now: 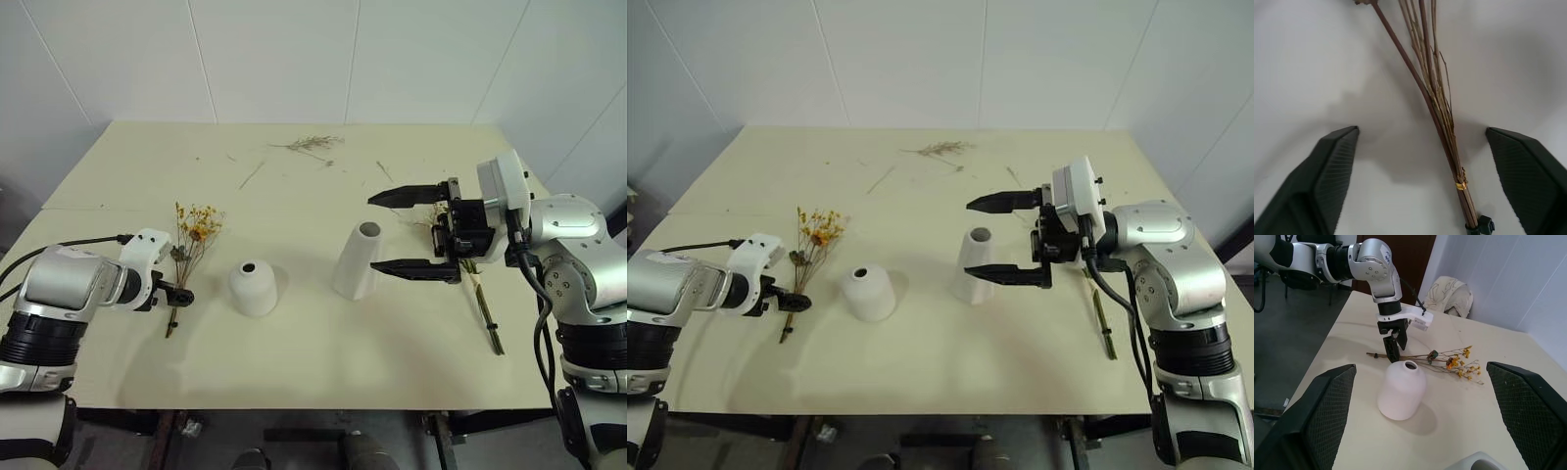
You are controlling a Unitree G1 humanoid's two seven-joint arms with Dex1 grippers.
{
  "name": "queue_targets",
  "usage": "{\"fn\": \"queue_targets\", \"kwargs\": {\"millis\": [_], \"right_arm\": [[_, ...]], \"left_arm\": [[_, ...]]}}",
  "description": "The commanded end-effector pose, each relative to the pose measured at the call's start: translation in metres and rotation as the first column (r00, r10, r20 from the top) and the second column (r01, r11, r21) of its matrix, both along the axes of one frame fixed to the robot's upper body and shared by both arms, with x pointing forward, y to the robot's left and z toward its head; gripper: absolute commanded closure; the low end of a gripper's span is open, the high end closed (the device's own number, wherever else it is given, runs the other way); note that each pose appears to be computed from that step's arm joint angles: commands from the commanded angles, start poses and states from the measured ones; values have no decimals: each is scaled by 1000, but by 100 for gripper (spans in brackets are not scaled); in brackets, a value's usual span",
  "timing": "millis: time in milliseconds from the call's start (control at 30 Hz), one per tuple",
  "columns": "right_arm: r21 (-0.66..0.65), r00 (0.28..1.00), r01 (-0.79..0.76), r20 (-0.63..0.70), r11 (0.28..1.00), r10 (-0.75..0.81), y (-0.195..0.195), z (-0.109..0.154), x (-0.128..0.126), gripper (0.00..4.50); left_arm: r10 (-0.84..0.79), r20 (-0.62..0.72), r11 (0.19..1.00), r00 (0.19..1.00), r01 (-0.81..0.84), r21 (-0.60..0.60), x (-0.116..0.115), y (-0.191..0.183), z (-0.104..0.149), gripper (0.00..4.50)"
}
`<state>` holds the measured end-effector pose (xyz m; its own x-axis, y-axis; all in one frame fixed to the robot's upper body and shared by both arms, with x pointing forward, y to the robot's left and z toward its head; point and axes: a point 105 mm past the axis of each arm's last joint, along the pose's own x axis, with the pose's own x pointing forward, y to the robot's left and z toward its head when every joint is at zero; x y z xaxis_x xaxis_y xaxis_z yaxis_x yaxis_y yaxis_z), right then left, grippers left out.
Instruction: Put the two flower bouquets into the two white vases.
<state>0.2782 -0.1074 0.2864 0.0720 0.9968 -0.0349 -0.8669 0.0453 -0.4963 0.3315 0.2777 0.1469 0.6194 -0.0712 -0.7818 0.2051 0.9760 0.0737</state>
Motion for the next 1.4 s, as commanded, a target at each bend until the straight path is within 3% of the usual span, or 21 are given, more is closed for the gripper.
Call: {"fn": "queue_targets", "kwargs": {"millis": [33, 400, 600, 700, 767, 833, 1000, 1067, 1200, 1400], "right_arm": [[24, 999, -11, 44, 1000, 10, -2, 12, -9, 0], [-13, 998, -47, 31, 999, 47, -1, 8, -17, 0], [-55, 998, -65, -8, 996, 65, -5, -2, -25, 0], [-61, 999, -45, -16, 997, 44, -10, -3, -25, 0], [-68, 1000, -20, -16, 997, 19, -14, -3, -23, 0], [-82, 1000, 23, -16, 996, -24, -21, -3, -20, 0], [-88, 995, 98, -14, 991, -100, -33, -4, -13, 0], [-87, 992, 125, -12, 988, -126, -38, -5, -11, 0], [-75, 982, 187, -16, 979, -189, -47, -6, -7, 0], [-49, 963, 270, -15, 962, -271, -59, -6, -1, 0]], "left_arm": [[43, -4, 999, 999, -43, 16, -1, 10, -1, 118], [67, -6, 998, 998, -67, 13, -3, 23, -5, 440], [54, 39, 998, 998, -53, -38, 3, 29, 0, 448], [50, 140, 993, 989, -35, -111, 14, 27, 15, 448], [-57, 289, 977, 956, 113, -180, 25, 12, 36, 448], [-154, 484, 911, 861, 313, -268, 27, -8, 70, 448], [-228, 771, 728, 594, 630, -271, 7, -34, 123, 448], [-208, 808, 679, 552, 676, -287, 1, -38, 131, 448], [-141, 908, 556, 394, 791, -257, -18, -48, 149, 448], [-13, 955, 495, 295, 832, -250, -27, -62, 141, 448]]}}
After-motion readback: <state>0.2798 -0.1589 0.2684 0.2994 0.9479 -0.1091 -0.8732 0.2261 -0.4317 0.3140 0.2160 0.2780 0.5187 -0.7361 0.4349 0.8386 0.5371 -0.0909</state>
